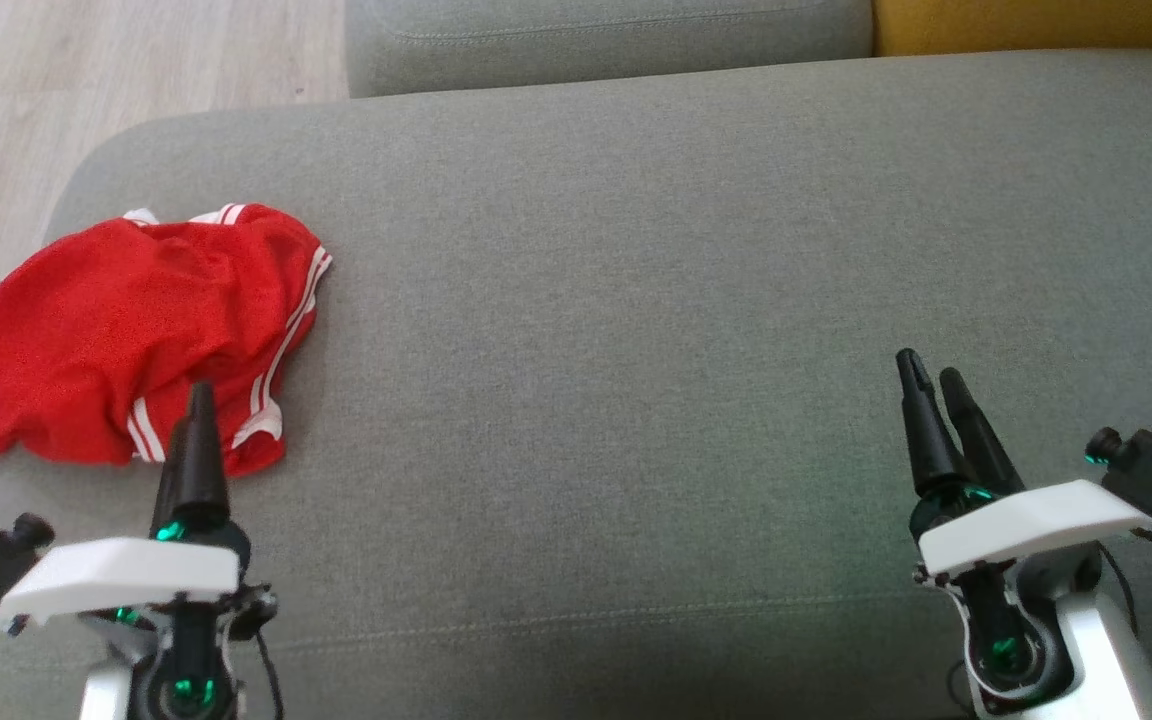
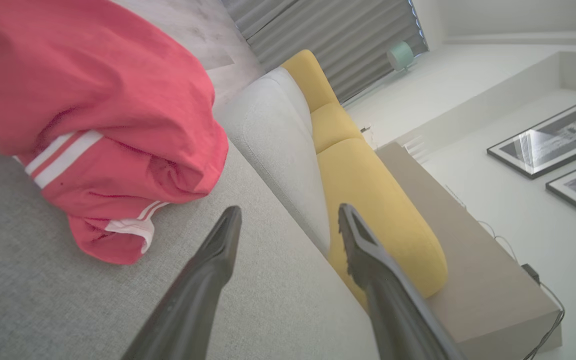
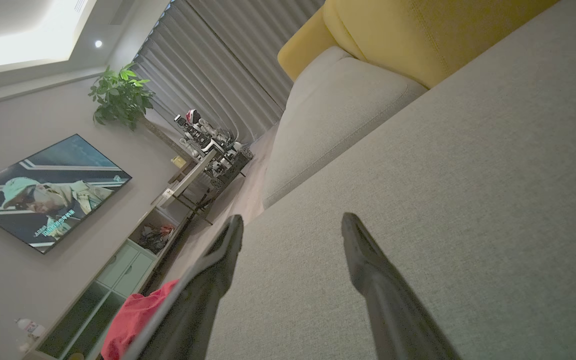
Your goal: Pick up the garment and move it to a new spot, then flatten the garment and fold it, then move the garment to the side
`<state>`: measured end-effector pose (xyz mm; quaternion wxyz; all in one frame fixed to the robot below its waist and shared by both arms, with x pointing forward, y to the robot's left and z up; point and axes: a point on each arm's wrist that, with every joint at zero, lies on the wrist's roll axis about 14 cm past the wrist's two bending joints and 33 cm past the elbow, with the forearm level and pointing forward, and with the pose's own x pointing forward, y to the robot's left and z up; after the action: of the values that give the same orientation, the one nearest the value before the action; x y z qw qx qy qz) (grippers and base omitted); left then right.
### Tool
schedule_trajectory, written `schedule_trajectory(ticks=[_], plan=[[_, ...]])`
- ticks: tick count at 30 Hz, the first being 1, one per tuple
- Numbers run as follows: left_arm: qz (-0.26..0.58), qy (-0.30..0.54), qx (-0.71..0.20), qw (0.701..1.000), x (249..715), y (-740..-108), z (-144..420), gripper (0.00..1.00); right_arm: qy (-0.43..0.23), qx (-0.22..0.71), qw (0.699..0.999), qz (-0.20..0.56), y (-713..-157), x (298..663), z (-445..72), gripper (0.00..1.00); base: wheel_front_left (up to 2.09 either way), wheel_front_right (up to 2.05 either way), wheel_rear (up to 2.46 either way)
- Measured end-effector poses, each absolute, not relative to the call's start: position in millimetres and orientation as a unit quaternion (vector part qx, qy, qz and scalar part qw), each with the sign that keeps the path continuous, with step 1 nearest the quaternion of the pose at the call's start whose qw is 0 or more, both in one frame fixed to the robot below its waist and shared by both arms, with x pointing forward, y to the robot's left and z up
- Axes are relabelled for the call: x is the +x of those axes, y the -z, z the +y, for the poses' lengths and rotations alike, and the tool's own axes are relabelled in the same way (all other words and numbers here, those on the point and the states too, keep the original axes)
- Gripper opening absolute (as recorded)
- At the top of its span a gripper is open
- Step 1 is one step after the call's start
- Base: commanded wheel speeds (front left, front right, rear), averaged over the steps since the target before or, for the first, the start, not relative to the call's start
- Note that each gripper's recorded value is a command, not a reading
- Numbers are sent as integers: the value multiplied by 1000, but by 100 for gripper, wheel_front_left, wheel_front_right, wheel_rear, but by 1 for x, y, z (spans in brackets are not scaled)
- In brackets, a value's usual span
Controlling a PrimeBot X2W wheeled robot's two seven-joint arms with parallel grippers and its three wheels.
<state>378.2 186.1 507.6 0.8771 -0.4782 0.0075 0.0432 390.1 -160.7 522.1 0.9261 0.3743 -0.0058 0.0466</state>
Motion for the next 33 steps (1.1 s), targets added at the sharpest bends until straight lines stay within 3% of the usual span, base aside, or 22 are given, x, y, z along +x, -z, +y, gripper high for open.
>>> schedule_trajectory(ticks=[16, 33], plan=[[23, -3, -286, 958, 378, -512, 148, 100, -61, 248, 966, -37, -537, 389, -156, 100, 0, 0, 0], [20, -9, -111, 994, 374, -511, 130, 100, -86, 135, 985, -58, -545, 387, -141, 100, 0, 0, 0]])
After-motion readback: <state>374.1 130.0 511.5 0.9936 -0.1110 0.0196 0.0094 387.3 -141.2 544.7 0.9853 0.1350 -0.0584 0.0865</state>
